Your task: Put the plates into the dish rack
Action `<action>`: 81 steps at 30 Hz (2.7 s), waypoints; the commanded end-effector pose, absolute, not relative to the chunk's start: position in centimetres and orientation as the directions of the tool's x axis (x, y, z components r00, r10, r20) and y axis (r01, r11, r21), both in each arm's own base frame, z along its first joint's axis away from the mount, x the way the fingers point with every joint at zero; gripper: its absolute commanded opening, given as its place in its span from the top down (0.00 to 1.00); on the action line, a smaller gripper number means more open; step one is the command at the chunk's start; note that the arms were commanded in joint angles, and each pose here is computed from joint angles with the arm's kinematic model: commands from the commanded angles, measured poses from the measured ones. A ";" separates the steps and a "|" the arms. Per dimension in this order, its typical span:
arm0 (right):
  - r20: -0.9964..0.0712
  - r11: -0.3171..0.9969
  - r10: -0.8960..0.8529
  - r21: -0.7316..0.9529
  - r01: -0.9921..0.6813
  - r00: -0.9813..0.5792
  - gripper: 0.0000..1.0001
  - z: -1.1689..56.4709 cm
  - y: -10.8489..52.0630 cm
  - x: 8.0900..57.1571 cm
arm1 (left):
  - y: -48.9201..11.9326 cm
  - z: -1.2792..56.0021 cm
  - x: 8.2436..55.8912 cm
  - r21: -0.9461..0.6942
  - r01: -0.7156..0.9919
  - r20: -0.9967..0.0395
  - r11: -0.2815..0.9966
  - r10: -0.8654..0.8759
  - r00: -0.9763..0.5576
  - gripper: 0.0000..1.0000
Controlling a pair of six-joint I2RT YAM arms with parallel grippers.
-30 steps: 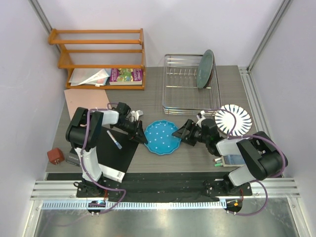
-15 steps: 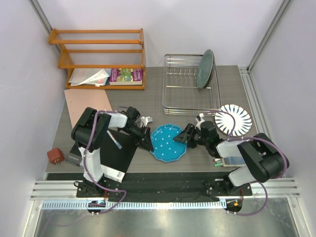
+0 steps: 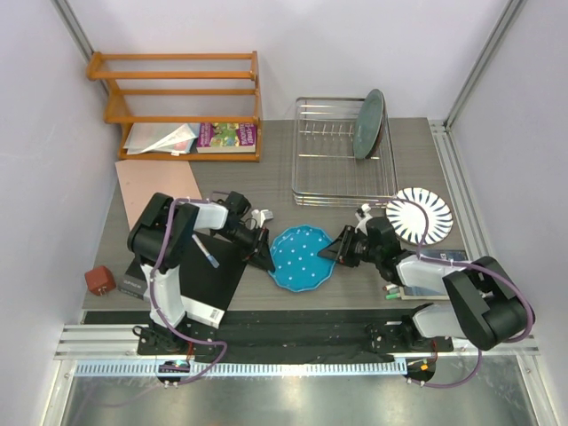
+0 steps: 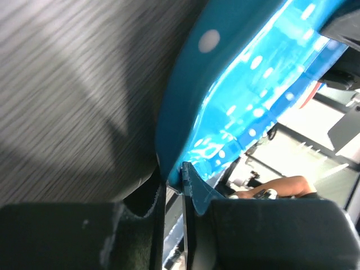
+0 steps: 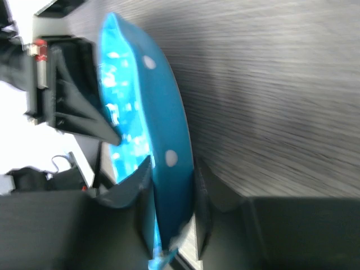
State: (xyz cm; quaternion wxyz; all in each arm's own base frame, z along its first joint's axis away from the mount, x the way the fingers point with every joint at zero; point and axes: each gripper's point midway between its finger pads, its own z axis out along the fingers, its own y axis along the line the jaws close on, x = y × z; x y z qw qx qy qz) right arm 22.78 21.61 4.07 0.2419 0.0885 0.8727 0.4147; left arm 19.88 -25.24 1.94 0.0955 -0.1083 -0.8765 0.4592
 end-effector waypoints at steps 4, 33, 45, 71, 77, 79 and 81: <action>-0.406 0.600 0.296 0.783 -0.163 -0.865 0.99 7.3 23.0 23.9 | -25.0 2.7 21.8 -0.785 0.196 -0.023 0.587 0.289 -0.957 0.61; -0.977 0.958 0.203 0.211 -0.195 -0.060 0.99 42.1 17.3 49.0 | -1.1 22.7 39.4 0.228 -0.118 -0.665 0.966 0.067 -0.744 0.00; -0.990 0.963 0.073 0.102 0.250 0.121 0.99 42.8 10.9 54.9 | -0.7 19.7 35.4 0.185 -0.168 -0.654 0.968 -0.006 -0.757 0.01; -0.997 0.898 -0.074 -0.069 0.435 -0.006 0.99 36.1 5.8 59.6 | -1.0 17.4 35.3 0.198 -0.133 -0.614 0.971 0.017 -0.789 0.01; -0.994 0.898 -0.101 -0.112 0.426 -0.048 0.99 34.3 5.7 59.9 | -1.4 16.9 35.7 0.189 -0.125 -0.601 0.974 0.014 -0.799 0.01; -0.992 0.898 -0.110 -0.128 0.421 -0.067 0.99 33.5 5.7 60.0 | -1.4 16.8 35.8 0.188 -0.123 -0.598 0.974 0.014 -0.801 0.01; -0.989 0.898 -0.116 -0.142 0.416 -0.087 0.99 32.8 5.7 60.0 | -1.5 16.6 35.8 0.186 -0.119 -0.594 0.975 0.015 -0.804 0.00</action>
